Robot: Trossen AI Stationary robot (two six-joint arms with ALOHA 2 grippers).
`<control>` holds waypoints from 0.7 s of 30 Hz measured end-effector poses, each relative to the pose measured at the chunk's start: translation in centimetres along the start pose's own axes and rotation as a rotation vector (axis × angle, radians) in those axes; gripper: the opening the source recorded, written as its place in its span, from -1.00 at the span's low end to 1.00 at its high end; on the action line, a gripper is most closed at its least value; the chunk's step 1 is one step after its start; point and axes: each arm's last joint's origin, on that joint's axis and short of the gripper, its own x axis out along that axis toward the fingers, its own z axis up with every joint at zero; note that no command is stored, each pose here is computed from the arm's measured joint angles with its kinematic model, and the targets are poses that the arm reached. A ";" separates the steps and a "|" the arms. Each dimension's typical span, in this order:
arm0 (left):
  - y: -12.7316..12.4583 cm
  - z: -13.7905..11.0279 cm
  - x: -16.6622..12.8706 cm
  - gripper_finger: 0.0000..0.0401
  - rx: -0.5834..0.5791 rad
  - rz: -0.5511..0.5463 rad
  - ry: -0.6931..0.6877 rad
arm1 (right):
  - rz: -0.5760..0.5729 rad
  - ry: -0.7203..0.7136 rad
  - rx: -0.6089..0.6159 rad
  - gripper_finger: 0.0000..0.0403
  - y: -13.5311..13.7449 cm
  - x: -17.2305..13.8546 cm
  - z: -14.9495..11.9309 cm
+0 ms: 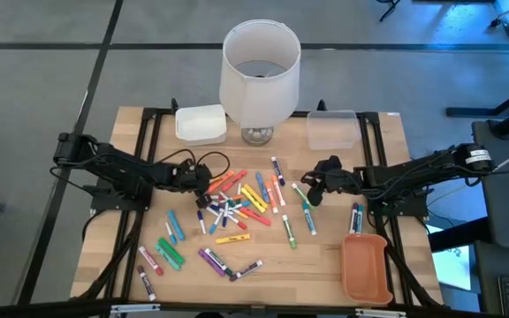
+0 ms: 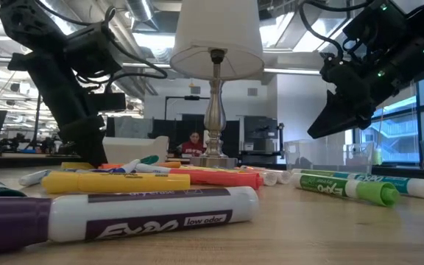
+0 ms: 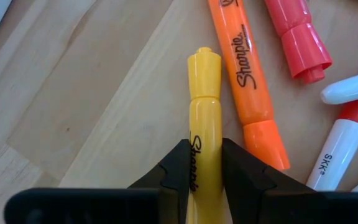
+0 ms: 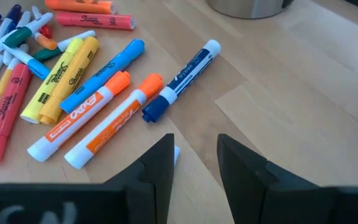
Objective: Pick & Place Markers
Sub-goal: Put the yellow highlighter into the white bin
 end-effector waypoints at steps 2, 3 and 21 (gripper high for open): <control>-0.1 0.4 -0.1 -0.65 0.000 -0.004 -0.005 | 0.000 0.000 -0.003 -0.39 0.0 0.0 0.0; -0.2 0.6 -0.2 -0.65 0.009 -0.004 -0.003 | 0.000 0.000 -0.003 -0.39 0.0 0.0 0.0; 1.0 6.4 -3.2 -0.62 0.176 0.191 0.057 | 0.000 0.001 -0.023 -0.39 0.0 0.0 0.0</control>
